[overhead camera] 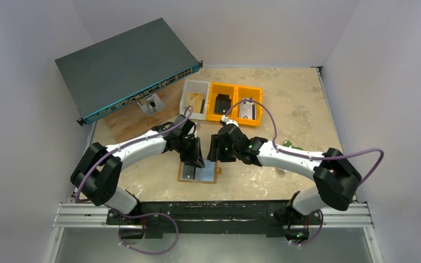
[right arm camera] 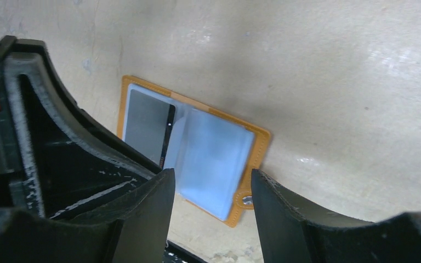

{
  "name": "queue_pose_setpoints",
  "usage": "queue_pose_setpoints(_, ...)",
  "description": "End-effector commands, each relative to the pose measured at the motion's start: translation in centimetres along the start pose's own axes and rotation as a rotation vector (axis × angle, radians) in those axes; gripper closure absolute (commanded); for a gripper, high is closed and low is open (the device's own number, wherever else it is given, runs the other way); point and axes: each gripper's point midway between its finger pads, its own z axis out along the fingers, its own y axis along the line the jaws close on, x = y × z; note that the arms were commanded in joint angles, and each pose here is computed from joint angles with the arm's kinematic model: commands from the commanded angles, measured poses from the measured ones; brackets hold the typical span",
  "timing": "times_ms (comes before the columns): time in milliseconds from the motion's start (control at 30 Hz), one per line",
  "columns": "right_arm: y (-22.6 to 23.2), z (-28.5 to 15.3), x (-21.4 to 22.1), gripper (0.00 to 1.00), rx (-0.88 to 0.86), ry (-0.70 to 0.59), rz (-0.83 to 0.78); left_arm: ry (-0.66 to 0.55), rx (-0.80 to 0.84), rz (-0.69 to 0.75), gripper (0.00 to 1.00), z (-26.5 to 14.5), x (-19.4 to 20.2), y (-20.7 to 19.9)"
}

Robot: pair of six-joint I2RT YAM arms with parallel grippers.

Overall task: Take the credit cards out of the card holder
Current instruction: Remove the credit card from the card holder.

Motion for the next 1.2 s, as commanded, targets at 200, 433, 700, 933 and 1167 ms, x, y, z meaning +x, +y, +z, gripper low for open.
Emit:
queue_pose_setpoints(200,-2.5,-2.0,-1.3,0.44,0.069,-0.09,0.062,0.042,0.066,0.019,0.71,3.0,-0.6,-3.0)
queue_pose_setpoints(433,-2.0,-1.6,-0.9,0.45,0.046,-0.066,0.063,0.061,0.043,0.019,0.68,4.0,-0.6,-2.6)
queue_pose_setpoints(700,-0.8,-0.7,-1.0,0.45,0.005,-0.037,0.033,-0.08,-0.065,0.031,0.66,-0.7,-2.2,-0.5)
queue_pose_setpoints(933,3.8,0.9,-0.6,0.49,-0.094,0.003,-0.014,-0.154,-0.168,-0.106,0.72,-3.0,-2.3,6.2)
queue_pose_setpoints(1167,7.2,3.3,1.1,0.62,-0.185,0.095,-0.037,-0.137,-0.183,-0.148,0.79,-1.6,-1.2,7.8)
